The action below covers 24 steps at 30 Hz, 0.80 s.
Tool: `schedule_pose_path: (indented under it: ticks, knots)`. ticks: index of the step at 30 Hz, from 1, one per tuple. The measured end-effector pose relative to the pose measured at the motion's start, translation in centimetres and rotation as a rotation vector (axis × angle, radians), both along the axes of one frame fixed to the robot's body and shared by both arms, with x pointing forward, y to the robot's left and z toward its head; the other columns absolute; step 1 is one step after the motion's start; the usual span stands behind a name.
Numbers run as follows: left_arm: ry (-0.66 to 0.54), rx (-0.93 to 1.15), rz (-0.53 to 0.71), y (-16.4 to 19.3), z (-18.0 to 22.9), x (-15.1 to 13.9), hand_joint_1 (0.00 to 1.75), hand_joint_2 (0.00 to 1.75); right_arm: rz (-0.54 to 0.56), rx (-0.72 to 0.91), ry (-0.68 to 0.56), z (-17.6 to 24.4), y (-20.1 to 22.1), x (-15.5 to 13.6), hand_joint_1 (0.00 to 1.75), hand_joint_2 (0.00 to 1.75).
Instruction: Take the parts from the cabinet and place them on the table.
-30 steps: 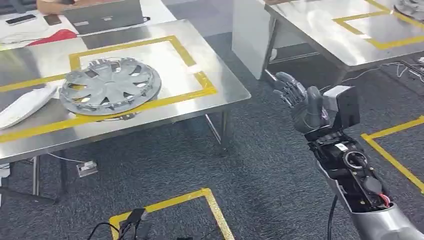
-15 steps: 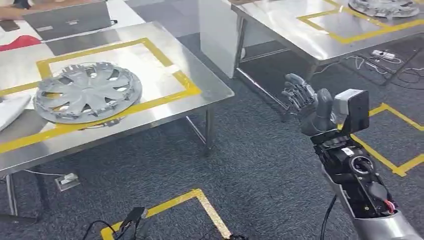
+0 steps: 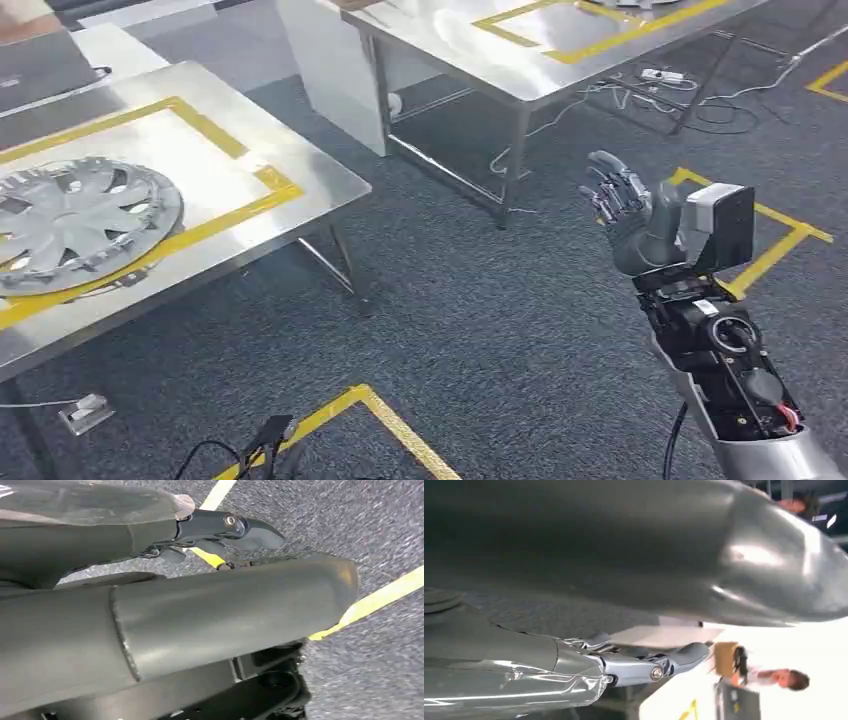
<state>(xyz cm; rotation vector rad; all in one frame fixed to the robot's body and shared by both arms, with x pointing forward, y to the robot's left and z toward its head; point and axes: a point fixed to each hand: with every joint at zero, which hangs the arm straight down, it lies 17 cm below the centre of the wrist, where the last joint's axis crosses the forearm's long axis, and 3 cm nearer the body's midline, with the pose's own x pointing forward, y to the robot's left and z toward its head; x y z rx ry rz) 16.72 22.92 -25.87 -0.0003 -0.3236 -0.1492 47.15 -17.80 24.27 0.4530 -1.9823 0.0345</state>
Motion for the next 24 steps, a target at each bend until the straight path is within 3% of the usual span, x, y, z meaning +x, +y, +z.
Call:
schedule_pose_path:
  ticks: [24]
  knots:
    - [-0.013, 0.002, -0.019, -0.2, 0.2, 0.7, 0.0, 0.0, -0.056, 0.042, -0.003, -0.3, -2.4, -0.3, 0.0, 0.0]
